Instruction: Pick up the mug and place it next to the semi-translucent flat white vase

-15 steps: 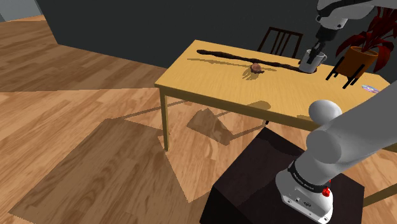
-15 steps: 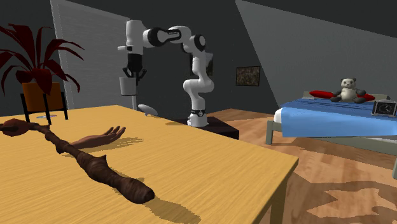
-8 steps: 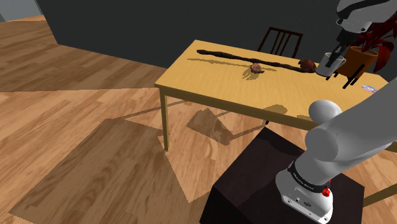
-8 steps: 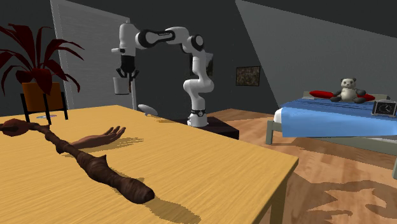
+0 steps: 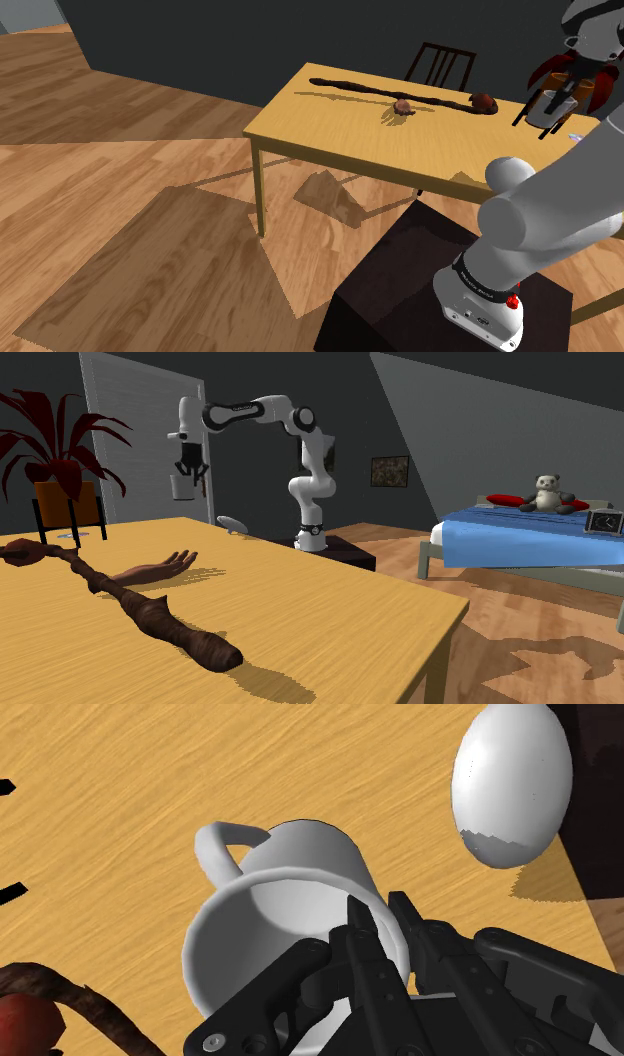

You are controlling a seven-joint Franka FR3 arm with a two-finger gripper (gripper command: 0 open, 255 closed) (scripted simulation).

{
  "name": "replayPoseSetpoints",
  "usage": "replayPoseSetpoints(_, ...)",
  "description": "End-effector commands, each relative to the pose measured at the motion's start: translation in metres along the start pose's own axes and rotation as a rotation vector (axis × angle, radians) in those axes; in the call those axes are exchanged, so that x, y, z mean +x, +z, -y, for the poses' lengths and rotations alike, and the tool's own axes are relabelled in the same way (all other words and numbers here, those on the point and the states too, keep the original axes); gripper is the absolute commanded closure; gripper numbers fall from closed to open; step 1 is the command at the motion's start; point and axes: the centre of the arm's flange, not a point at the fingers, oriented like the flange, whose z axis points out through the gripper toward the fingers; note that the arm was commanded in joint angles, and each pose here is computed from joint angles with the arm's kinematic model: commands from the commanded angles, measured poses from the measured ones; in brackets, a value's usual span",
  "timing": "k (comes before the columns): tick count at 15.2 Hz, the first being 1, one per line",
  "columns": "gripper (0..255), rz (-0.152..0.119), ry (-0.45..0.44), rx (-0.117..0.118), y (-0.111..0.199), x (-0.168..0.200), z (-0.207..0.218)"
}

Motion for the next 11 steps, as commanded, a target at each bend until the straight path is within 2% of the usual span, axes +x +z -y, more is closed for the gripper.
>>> replayPoseSetpoints(1,255,0.000,-0.003,-0.001,-0.004,-0.024,-0.014)
replayPoseSetpoints(8,255,0.000,-0.003,-0.001,-0.001,-0.105,-0.060)
replayPoseSetpoints(11,255,0.000,-0.003,-0.001,0.015,-0.105,-0.059)
